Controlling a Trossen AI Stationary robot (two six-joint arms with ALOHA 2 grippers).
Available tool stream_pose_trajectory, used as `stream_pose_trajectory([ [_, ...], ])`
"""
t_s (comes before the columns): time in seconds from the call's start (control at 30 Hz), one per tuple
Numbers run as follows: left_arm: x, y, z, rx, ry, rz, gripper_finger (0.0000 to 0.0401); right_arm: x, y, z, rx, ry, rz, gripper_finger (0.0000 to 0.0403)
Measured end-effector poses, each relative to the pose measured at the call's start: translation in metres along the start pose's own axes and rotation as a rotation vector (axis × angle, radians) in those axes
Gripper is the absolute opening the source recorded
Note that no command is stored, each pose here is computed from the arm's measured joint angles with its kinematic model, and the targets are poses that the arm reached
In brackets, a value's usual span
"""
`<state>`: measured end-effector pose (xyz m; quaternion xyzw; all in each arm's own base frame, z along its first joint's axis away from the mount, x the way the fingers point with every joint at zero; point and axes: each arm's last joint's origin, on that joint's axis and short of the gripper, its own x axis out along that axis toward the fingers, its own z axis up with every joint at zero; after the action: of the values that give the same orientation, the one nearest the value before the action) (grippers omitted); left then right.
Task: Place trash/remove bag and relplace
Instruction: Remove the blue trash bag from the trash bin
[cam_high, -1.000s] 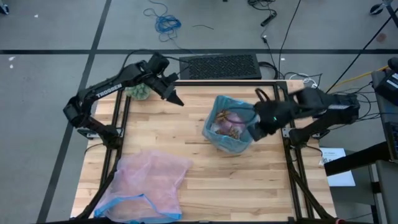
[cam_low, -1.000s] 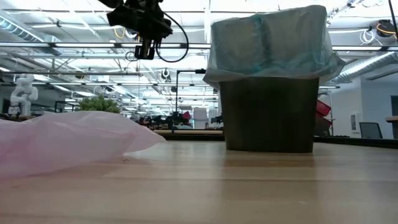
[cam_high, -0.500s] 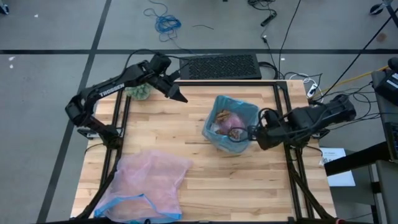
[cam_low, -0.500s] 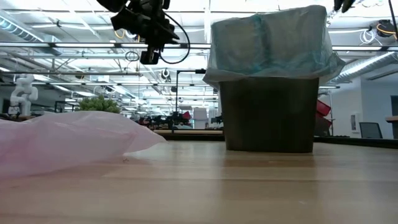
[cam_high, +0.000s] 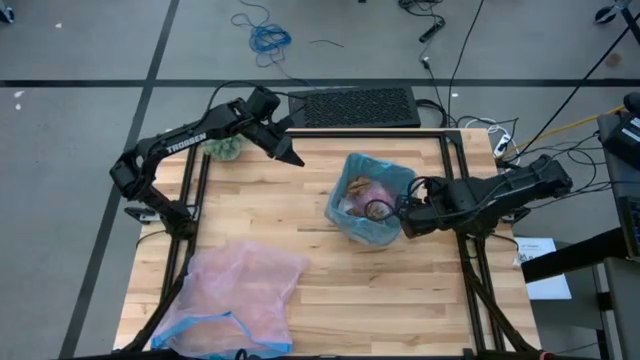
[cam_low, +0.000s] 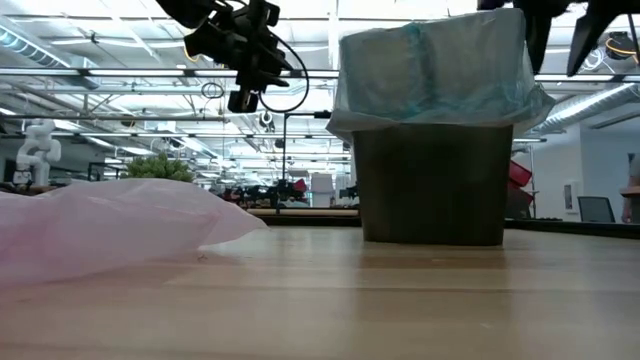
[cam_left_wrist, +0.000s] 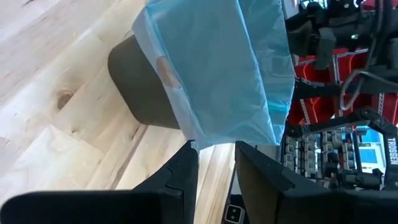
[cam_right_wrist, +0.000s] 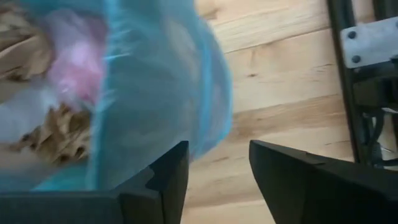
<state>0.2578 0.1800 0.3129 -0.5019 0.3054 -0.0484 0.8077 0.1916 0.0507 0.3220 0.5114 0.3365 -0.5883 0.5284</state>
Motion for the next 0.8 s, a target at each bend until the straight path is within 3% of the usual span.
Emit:
stream_pose_trajectory([
  [0.17,0.0,0.0,0.0,0.001,0.0,0.0,0.0103,0.018,0.0,-0.004,0.034,-0.049,0.009,0.0119],
  [0.4,0.0,0.0,0.0,0.008,-0.006,0.012,0.0103,0.041,0.0,-0.011,0.061,-0.07,0.038,0.0011],
  [0.57,0.0,0.0,0.0,0.006,-0.006,0.012,0.0103,0.037,0.003,-0.013,0.062,-0.043,0.063,0.0002],
  [0.8,0.0,0.0,0.0,0.007,-0.006,0.012,0.0102,-0.016,0.011,-0.002,0.054,-0.046,0.206,0.0],
])
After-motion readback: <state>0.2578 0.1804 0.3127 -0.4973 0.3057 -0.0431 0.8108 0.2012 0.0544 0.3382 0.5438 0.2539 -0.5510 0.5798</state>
